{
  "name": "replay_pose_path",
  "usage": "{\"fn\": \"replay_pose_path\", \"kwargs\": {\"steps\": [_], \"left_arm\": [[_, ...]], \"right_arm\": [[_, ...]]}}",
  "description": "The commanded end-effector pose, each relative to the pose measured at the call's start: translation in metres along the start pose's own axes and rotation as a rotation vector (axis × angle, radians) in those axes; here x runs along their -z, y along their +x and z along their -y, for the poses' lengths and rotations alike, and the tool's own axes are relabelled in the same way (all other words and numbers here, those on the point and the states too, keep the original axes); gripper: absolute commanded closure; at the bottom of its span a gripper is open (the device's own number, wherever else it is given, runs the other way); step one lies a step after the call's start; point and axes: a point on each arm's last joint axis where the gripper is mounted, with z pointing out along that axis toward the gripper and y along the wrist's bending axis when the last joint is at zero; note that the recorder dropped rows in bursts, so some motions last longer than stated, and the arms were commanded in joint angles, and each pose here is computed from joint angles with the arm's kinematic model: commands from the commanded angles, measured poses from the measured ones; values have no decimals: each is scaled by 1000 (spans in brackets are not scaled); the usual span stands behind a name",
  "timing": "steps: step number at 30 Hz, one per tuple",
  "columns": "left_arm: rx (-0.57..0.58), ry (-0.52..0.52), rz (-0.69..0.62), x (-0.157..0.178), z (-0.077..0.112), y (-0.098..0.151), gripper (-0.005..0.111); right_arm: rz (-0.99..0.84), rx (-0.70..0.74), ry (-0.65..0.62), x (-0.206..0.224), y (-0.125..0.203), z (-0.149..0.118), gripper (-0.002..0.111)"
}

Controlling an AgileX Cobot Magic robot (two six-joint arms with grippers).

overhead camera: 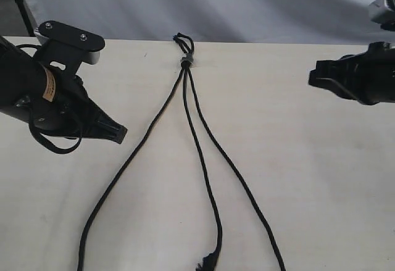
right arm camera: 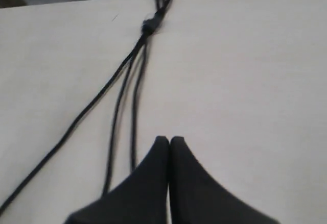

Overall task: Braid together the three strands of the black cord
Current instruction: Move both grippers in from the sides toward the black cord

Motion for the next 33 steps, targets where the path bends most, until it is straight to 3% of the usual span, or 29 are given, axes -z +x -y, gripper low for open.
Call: {"fn": "replay_pose_path", "kwargs": {"steps": [1,4,7,10,24,29,31,33], "left_arm": [[0,10,14,0,1,-3,107],[-23,12,25,0,1,-4,107],[-37,6,28,0,0,-4,107],[-37,6,28,0,0,-4,107],[-37,6,28,0,0,-4,107],[-37,6,28,0,0,-4,107],[-37,6,28,0,0,-4,107],[-37,6,28,0,0,-4,107]], "right_arm": [[-101,3,-234,-13,4,-11,109],[-117,17,-219,-23,4,-3,109],[-90,16,-65,-27,2,11,109],[-63,13,-3,-24,-1,15,109],[172,132,10,49,-16,-28,109],[315,346,75,58,-13,-30,109],[380,404,205,54,-5,-23,109],[298,408,334,46,6,-20,109]]}}
